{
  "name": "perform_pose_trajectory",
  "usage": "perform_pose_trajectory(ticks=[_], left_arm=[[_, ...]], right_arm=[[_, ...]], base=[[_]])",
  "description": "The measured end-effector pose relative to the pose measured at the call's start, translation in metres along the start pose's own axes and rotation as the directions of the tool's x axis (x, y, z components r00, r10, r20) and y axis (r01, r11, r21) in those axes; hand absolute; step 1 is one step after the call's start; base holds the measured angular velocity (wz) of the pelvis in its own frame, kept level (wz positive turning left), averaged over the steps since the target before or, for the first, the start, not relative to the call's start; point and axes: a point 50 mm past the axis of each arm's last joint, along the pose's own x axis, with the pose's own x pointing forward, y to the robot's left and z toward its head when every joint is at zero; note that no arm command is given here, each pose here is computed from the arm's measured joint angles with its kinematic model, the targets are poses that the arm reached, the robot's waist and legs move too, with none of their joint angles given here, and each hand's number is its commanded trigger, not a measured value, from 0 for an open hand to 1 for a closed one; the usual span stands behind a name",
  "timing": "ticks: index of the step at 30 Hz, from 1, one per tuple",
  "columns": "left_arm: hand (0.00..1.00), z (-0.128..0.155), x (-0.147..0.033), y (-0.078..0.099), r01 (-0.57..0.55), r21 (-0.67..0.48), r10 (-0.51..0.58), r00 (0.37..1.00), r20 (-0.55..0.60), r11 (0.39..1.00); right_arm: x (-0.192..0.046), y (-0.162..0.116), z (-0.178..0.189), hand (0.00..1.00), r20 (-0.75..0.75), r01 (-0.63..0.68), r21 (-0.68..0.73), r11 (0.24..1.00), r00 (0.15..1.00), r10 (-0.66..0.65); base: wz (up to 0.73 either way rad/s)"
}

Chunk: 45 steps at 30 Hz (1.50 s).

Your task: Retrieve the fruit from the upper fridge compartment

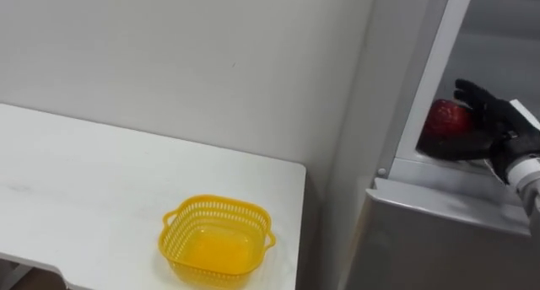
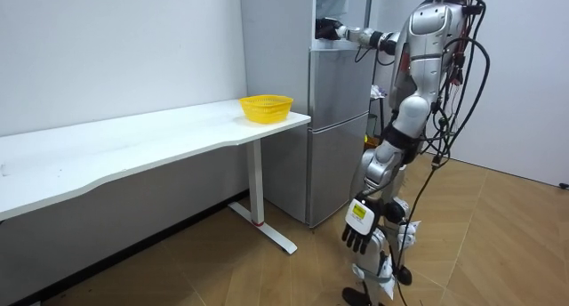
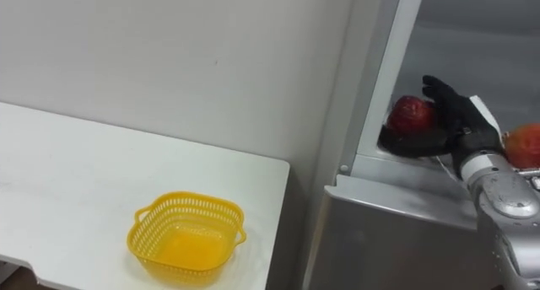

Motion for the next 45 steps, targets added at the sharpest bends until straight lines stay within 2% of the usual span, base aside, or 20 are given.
perform_pose_trajectory(ticks=[8, 20, 29, 35, 42, 45], left_arm=[[0.00, 0.001, 0.000, 0.001, -0.010, 0.001, 0.010, 1.000, 0.002, 1.000], [0.00, 0.003, 0.000, 0.002, -0.013, 0.001, 0.013, 1.000, 0.009, 1.000], [0.00, 0.004, -0.001, 0.006, -0.032, -0.014, 0.032, 0.999, 0.023, 0.999], [0.00, 0.009, 0.000, 0.003, -0.055, -0.015, 0.056, 0.997, 0.051, 0.998], [0.00, 0.013, 0.000, -0.004, -0.052, 0.006, 0.051, 0.995, 0.085, 0.999], [0.00, 0.014, 0.000, -0.007, -0.047, 0.025, 0.045, 0.995, 0.091, 0.999]], right_arm=[[0.000, -0.002, 0.000, 1.00, -0.002, -0.016, 0.005, 1.000, 1.000, 0.016], [0.000, -0.005, 0.003, 1.00, 0.006, -0.008, 0.094, 0.996, 1.000, 0.008], [-0.004, -0.002, 0.024, 1.00, 0.085, 0.055, 0.123, 0.991, 0.994, -0.066], [-0.028, 0.016, 0.026, 1.00, 0.171, 0.104, 0.124, 0.987, 0.977, -0.124], [-0.069, 0.034, 0.020, 1.00, 0.269, 0.171, 0.112, 0.979, 0.943, -0.195], [-0.074, 0.037, 0.019, 1.00, 0.288, 0.224, 0.094, 0.970, 0.927, -0.241]], base=[[-0.01], [0.00], [0.00], [-0.03], [-0.05], [-0.01]])
